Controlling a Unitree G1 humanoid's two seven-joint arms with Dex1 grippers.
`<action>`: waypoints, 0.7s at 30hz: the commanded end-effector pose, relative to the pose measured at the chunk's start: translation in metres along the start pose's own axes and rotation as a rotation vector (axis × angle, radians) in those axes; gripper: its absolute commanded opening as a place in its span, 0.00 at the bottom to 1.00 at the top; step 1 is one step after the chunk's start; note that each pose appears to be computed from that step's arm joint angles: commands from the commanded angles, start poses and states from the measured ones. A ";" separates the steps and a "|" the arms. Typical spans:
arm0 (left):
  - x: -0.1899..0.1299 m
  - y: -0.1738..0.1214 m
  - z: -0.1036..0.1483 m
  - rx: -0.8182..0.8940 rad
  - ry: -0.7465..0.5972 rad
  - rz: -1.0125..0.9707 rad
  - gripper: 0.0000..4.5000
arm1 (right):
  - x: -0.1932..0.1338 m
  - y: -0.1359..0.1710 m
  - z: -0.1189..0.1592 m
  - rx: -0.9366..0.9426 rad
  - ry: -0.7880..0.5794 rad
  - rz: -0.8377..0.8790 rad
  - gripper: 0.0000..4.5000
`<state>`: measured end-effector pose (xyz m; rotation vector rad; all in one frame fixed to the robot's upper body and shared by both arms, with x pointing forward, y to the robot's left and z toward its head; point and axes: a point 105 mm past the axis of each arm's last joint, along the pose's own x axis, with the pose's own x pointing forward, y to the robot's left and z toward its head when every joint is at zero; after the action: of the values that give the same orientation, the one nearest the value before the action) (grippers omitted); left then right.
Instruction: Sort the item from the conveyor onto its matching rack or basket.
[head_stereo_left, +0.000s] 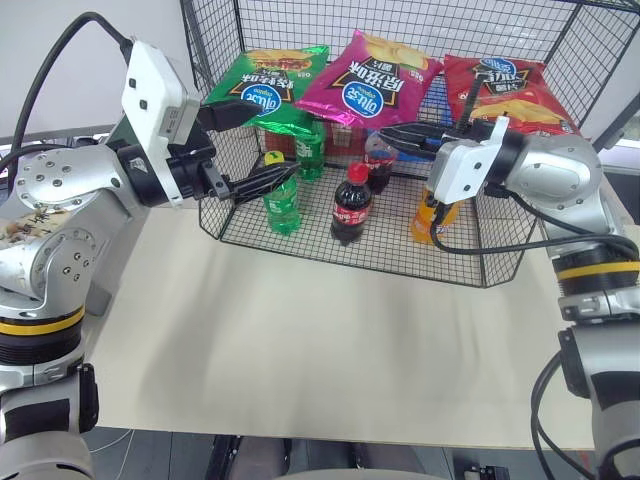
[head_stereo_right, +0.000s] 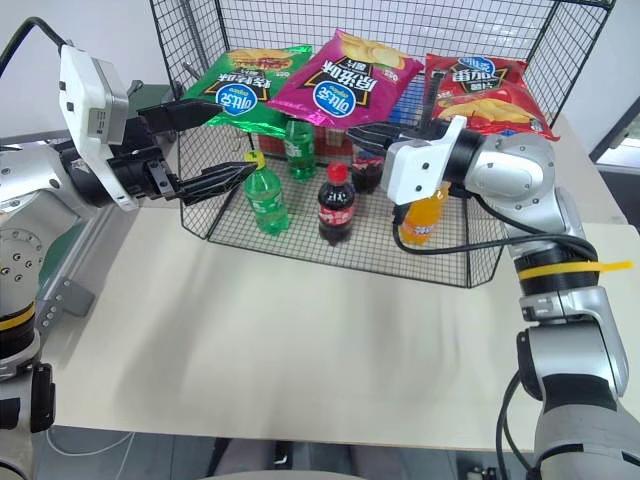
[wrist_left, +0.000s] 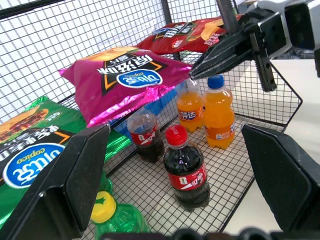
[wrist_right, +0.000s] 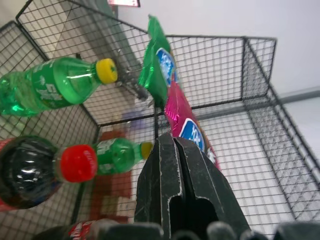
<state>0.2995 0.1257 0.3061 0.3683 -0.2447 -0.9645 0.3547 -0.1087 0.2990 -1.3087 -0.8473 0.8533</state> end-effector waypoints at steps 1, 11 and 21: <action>-0.003 0.003 0.018 0.049 -0.057 0.023 1.00 | -0.003 -0.019 0.005 -0.037 -0.070 -0.061 0.01; -0.003 0.004 0.016 0.050 -0.051 0.032 1.00 | -0.011 -0.029 -0.009 -0.066 -0.041 -0.051 0.07; -0.006 0.006 0.013 0.053 -0.035 0.044 1.00 | -0.022 -0.032 0.003 -0.035 -0.072 -0.086 0.80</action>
<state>0.3001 0.1250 0.3071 0.3582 -0.2583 -0.9586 0.3565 -0.1244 0.3094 -1.2976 -0.8972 0.8722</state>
